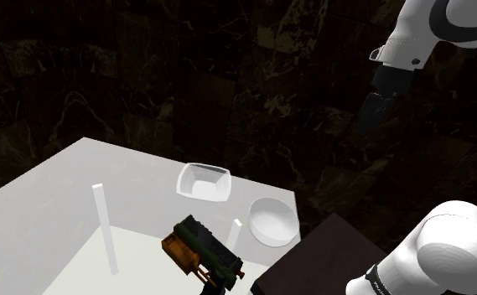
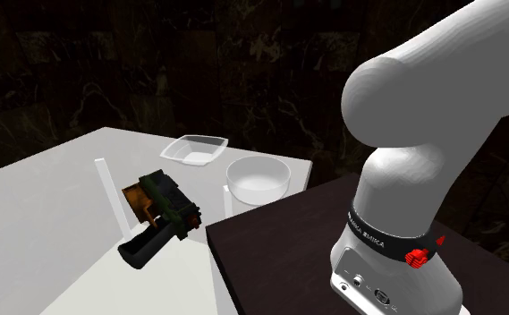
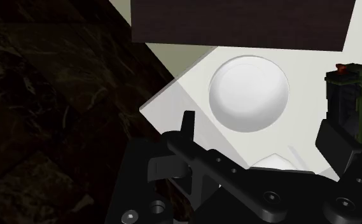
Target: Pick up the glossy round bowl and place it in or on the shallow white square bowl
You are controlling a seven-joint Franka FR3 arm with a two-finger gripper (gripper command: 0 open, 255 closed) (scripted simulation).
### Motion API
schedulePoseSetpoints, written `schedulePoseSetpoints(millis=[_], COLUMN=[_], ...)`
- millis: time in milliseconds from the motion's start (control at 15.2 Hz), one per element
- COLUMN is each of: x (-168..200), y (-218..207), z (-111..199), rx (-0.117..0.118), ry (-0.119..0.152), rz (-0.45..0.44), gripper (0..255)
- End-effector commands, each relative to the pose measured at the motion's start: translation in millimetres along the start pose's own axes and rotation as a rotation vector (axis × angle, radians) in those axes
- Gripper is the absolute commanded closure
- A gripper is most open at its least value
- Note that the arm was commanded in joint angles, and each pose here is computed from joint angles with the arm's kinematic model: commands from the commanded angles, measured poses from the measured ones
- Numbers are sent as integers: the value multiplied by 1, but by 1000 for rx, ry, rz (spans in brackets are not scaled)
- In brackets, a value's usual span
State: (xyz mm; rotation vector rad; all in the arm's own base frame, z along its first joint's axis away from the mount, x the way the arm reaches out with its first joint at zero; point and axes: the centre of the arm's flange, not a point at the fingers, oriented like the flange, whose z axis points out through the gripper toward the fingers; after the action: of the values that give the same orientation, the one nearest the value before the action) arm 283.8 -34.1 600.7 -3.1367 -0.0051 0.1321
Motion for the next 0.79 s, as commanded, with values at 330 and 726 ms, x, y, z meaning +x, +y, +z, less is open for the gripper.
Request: schedulePoseSetpoints(millis=[330,726], x=[13,30], y=[5,10], z=[64,140], rx=[6,13], ry=[19,42], rz=[3,6], gripper=[0,0])
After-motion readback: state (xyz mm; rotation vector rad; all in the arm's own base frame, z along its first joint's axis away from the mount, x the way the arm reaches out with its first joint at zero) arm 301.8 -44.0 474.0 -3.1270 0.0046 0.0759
